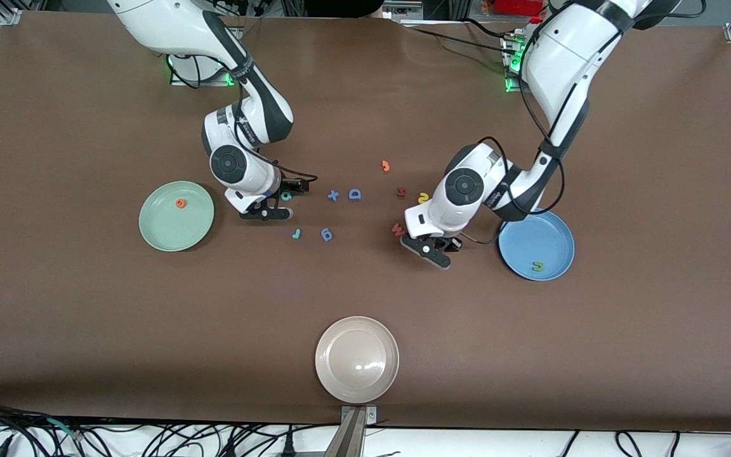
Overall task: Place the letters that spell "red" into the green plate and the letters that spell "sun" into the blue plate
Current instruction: 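Place the yellow letter on the blue plate while the right grasps cyan letter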
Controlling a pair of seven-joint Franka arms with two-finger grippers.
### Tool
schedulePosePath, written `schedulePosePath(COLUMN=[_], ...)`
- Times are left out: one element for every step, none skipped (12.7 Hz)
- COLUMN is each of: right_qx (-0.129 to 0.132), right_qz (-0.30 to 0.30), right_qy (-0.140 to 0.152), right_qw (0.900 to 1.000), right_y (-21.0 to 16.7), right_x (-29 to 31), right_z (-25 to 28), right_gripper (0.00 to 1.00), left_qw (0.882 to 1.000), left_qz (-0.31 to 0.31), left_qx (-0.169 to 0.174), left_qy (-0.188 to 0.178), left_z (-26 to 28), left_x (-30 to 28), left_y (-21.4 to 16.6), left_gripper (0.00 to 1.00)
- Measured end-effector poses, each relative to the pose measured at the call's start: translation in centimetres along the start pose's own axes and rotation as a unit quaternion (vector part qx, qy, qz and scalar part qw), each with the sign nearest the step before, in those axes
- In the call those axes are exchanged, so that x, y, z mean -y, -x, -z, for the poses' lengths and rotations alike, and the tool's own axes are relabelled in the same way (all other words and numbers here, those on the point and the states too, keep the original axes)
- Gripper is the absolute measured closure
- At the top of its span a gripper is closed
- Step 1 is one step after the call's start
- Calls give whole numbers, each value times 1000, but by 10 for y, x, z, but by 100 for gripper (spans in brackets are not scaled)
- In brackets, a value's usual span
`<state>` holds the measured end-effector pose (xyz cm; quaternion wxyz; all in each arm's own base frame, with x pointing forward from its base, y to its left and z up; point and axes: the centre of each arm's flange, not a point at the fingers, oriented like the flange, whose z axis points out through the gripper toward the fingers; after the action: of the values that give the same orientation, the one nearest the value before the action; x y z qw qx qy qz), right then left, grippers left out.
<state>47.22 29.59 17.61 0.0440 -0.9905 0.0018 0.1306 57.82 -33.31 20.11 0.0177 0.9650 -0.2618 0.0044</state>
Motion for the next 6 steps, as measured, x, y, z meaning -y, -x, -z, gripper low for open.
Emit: schedulePosePath(right_qx=[-1, -6, -11, -13, -15, -17], right_qz=[0, -1, -3, -8, -10, -11], right_qy=[0, -1, -2, -2, -1, 0], right_qw=[1000, 1000, 1000, 1000, 1000, 1000], right_y=[0, -1, -2, -2, -2, -2], right_x=[0, -1, -2, -2, -1, 0], right_z=[-4, -6, -9, -10, -9, -9], right_gripper=[11, 15, 17, 20, 21, 27], left_qw=[1000, 1000, 999, 998, 997, 996], left_qz=[-7, -22, -40, -57, -70, -83], left_qx=[5, 14, 22, 29, 36, 43], left_qy=[-5, -10, -14, -16, -16, -15], left_z=[12, 23, 33, 40, 45, 49], left_x=[10, 26, 49, 77, 107, 138], left_y=[0, 2, 6, 10, 16, 24], left_gripper=[69, 69, 69, 69, 69, 69])
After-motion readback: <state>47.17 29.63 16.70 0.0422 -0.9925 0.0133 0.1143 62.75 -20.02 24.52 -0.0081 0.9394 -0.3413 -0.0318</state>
